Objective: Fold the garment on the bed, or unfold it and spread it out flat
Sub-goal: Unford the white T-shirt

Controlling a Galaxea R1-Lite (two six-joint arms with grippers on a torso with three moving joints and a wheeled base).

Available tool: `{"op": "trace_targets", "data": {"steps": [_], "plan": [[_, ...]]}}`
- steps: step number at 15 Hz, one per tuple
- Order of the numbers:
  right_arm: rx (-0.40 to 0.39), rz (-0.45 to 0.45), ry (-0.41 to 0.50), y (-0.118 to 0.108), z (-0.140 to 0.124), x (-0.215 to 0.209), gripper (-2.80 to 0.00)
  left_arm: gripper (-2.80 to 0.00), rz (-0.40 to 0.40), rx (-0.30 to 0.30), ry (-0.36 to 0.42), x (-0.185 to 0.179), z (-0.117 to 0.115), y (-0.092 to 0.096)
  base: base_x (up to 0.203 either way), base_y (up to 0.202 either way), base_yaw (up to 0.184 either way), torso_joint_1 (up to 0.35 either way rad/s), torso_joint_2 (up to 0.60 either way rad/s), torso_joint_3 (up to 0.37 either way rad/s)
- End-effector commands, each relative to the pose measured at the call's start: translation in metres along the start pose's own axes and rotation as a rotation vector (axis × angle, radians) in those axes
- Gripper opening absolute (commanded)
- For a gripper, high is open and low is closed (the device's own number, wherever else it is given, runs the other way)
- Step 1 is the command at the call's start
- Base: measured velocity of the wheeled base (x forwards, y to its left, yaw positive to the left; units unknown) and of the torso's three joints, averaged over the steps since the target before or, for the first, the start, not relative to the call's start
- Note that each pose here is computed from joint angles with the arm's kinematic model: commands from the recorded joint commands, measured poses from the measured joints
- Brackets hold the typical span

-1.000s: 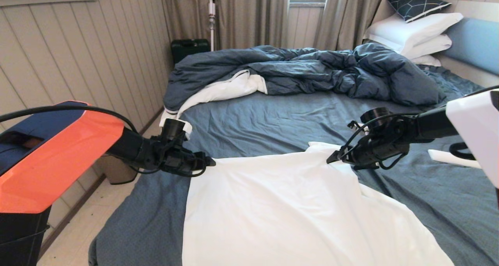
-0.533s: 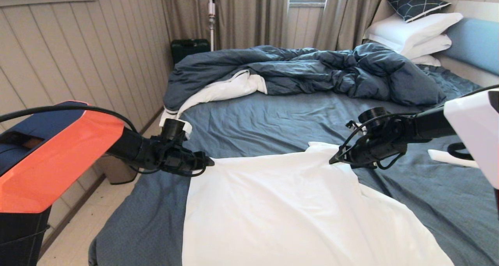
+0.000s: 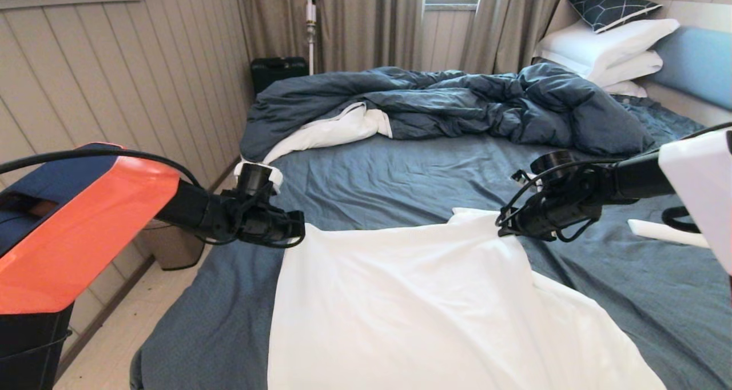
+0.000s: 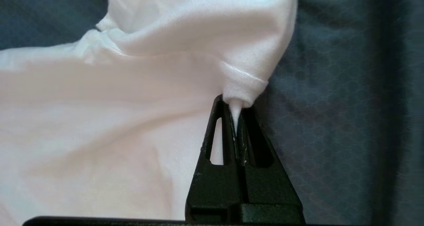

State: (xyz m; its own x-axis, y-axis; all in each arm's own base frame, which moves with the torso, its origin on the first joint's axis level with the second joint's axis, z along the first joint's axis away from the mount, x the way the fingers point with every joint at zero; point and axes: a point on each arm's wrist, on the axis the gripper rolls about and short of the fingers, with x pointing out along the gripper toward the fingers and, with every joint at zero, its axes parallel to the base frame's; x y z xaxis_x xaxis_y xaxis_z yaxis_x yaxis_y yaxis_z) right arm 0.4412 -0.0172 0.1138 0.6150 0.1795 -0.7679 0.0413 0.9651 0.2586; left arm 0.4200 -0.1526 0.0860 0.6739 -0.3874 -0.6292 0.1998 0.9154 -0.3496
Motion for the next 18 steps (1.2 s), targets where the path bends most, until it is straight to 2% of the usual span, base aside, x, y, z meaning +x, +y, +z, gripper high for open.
{"op": "trace_targets", "data": {"steps": [1, 6, 9, 15, 18], "plan": [[0.01, -0.012, -0.011, -0.005, 0.003, -0.002, -2.8, -2.8, -0.003, -0.003, -0.022, -0.002, 0.006, 0.0, 0.0, 0.0, 0.0, 0.0, 0.0, 0.0], [-0.002, -0.039, -0.059, -0.002, 0.014, 0.001, -2.8, -2.8, 0.005, -0.016, -0.102, -0.009, 0.033, 0.01, 0.0, 0.0, 0.0, 0.0, 0.0, 0.0], [-0.012, -0.113, -0.139, 0.0, 0.033, 0.0, -2.8, -2.8, 0.021, -0.032, -0.143, -0.015, 0.053, 0.021, 0.0, 0.0, 0.0, 0.0, 0.0, 0.0], [-0.042, -0.135, -0.222, 0.008, 0.046, 0.013, -2.8, -2.8, 0.054, -0.058, -0.163, -0.007, 0.074, 0.041, 0.0, 0.0, 0.0, 0.0, 0.0, 0.0], [-0.042, -0.187, -0.284, 0.007, 0.049, 0.02, -2.8, -2.8, 0.074, -0.073, -0.168, -0.004, 0.079, 0.054, 0.0, 0.0, 0.0, 0.0, 0.0, 0.0]]}}
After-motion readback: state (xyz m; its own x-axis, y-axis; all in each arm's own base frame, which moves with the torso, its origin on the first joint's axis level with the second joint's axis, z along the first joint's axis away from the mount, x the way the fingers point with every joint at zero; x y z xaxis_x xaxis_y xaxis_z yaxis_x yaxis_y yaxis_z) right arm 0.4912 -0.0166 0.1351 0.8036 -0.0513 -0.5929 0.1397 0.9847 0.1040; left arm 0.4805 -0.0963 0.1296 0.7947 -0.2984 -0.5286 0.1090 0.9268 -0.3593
